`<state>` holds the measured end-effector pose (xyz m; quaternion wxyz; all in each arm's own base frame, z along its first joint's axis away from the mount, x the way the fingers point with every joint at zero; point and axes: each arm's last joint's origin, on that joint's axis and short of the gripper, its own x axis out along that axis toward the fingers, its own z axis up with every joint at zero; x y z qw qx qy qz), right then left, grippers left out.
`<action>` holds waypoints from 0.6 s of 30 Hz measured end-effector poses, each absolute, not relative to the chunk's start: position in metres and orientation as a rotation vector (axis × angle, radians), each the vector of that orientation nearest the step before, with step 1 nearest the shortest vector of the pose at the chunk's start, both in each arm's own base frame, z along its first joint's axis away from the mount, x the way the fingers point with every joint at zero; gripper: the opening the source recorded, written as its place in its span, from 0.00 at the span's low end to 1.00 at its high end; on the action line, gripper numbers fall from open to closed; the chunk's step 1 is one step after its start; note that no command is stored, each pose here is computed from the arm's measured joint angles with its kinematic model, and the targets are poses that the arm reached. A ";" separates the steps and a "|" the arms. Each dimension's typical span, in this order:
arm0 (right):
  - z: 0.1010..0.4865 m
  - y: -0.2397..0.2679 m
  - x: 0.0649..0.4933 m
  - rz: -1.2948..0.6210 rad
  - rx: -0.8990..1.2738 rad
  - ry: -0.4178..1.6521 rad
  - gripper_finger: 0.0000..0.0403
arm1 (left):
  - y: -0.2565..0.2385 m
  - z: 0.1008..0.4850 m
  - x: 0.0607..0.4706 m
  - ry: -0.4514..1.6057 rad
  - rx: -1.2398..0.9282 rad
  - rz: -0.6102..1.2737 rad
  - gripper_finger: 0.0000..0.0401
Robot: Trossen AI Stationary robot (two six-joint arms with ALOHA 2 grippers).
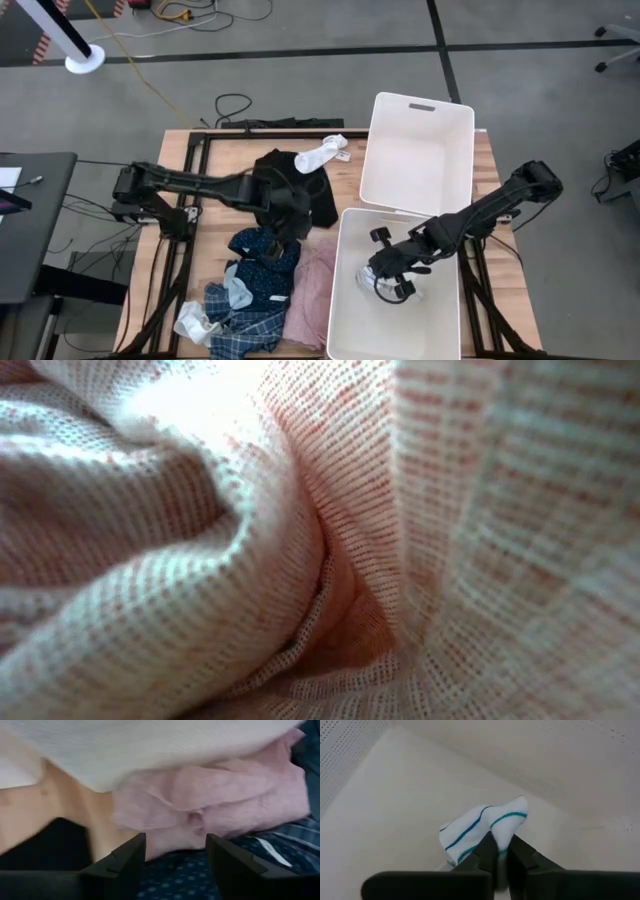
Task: Sort clothes
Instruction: Put the white striped sock into the bottom laundry bin, then put the pink polo into the top laundry bin
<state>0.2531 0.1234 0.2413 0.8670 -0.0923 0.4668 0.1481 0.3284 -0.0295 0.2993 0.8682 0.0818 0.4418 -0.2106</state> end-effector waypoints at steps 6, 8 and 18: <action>0.242 0.124 0.253 0.310 -0.190 0.972 0.15 | -0.060 0.283 0.328 0.883 0.152 -0.541 0.50; 0.242 0.123 0.254 0.302 -0.178 0.974 0.18 | -0.071 0.279 0.328 0.847 0.168 -0.572 0.50; 0.242 0.119 0.256 0.249 -0.100 0.984 0.47 | -0.125 0.248 0.312 0.807 0.570 -0.627 0.50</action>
